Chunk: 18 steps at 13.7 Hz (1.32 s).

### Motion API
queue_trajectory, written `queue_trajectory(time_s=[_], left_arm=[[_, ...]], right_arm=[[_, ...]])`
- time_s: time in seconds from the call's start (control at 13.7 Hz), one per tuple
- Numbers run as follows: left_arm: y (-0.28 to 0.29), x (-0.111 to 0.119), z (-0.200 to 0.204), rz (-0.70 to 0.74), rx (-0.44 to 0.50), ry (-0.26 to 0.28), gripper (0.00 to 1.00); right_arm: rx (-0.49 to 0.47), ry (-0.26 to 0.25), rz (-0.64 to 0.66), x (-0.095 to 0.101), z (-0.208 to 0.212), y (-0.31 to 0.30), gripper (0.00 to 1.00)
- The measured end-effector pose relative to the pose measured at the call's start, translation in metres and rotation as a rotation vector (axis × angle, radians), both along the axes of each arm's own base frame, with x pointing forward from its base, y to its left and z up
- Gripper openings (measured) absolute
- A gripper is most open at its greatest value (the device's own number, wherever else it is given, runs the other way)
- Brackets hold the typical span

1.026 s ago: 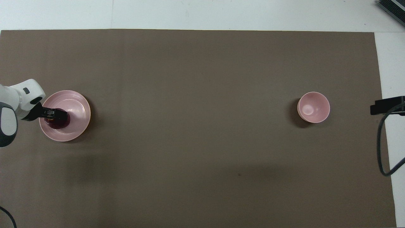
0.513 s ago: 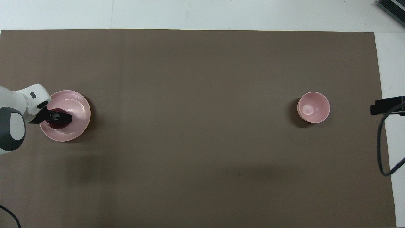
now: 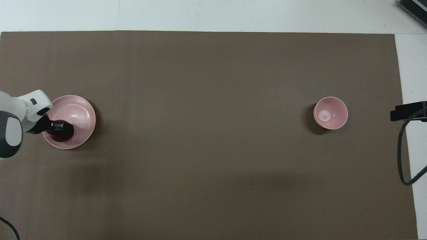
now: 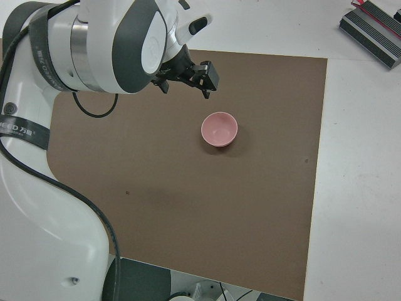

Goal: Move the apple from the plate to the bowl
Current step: 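Lift the apple with the left gripper while the right gripper reaches forward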

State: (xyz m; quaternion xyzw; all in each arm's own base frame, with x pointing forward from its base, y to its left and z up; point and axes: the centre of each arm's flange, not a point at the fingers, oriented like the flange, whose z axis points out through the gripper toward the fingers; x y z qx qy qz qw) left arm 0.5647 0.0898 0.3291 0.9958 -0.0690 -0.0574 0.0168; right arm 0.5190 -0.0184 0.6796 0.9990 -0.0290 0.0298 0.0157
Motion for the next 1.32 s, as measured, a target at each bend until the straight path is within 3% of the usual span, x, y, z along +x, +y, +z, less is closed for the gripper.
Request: queue_trajectory(time_s=[0.51,0.81,1.1,1.32], left_arm=[[-0.003,0.029,0.053,0.055,-0.012,0.131,0.78],[-0.037,0.049,0.065,0.117,0.009,0.178,0.78],[-0.067,0.045,0.072,0.227,-0.011,0.264,0.78],[-0.103,0.041,0.079,0.361,-0.069,0.342,0.78]], right_arm=[[0.0,0.0,0.0,0.0,0.0,0.0,1.0],[0.0,0.0,0.0,0.0,0.0,0.0,1.0],[0.001,0.059,0.008,-0.008,-0.004,0.005,1.0],[0.001,0.061,0.008,-0.008,-0.004,0.005,1.0]])
